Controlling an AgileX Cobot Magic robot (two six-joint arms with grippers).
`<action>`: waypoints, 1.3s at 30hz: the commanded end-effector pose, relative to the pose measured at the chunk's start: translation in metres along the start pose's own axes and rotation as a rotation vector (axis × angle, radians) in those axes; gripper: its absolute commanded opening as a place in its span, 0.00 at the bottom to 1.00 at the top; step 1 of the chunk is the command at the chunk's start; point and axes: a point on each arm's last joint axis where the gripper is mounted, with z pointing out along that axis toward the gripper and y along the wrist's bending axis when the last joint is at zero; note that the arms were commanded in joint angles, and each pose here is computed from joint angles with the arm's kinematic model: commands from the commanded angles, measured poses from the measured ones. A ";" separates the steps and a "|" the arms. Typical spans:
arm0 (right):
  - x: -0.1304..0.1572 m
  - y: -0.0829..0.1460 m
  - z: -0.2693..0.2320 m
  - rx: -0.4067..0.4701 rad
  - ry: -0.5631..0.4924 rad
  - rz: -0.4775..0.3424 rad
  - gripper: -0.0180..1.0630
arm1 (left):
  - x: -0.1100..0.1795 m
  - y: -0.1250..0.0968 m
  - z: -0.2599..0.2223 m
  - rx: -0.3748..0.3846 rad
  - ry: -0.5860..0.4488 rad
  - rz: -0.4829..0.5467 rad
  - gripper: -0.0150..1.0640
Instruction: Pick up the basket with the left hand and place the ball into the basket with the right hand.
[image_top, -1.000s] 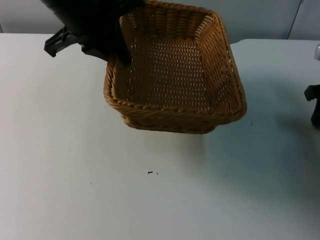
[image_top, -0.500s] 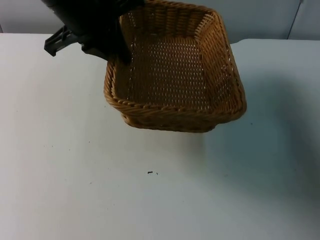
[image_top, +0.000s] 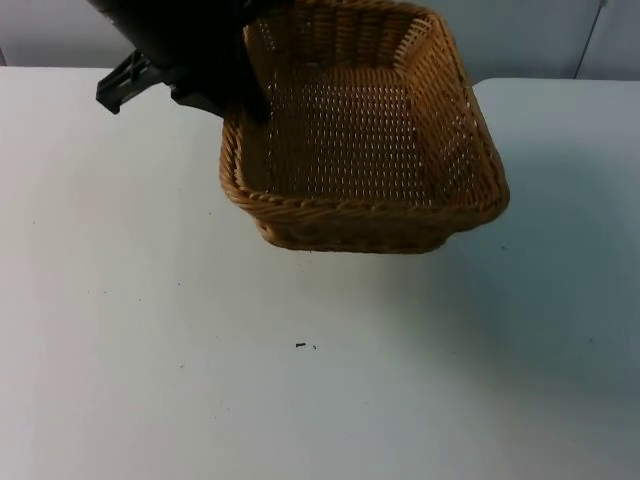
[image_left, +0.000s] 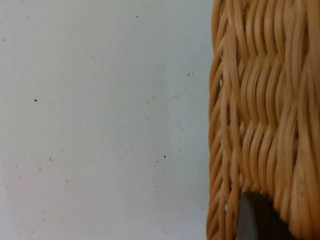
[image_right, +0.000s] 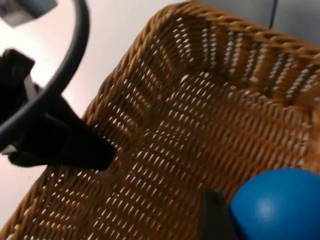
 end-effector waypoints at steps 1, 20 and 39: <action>0.000 0.011 0.020 -0.006 0.014 -0.054 0.01 | -0.002 -0.006 -0.003 0.036 -0.018 -0.024 0.01; 0.031 0.007 0.105 -0.039 0.196 -0.052 0.13 | -0.002 -0.010 -0.004 0.086 -0.023 -0.045 0.01; -0.034 0.027 -0.022 -0.019 -0.106 -0.098 0.82 | -0.003 -0.008 -0.001 0.082 -0.022 -0.049 0.01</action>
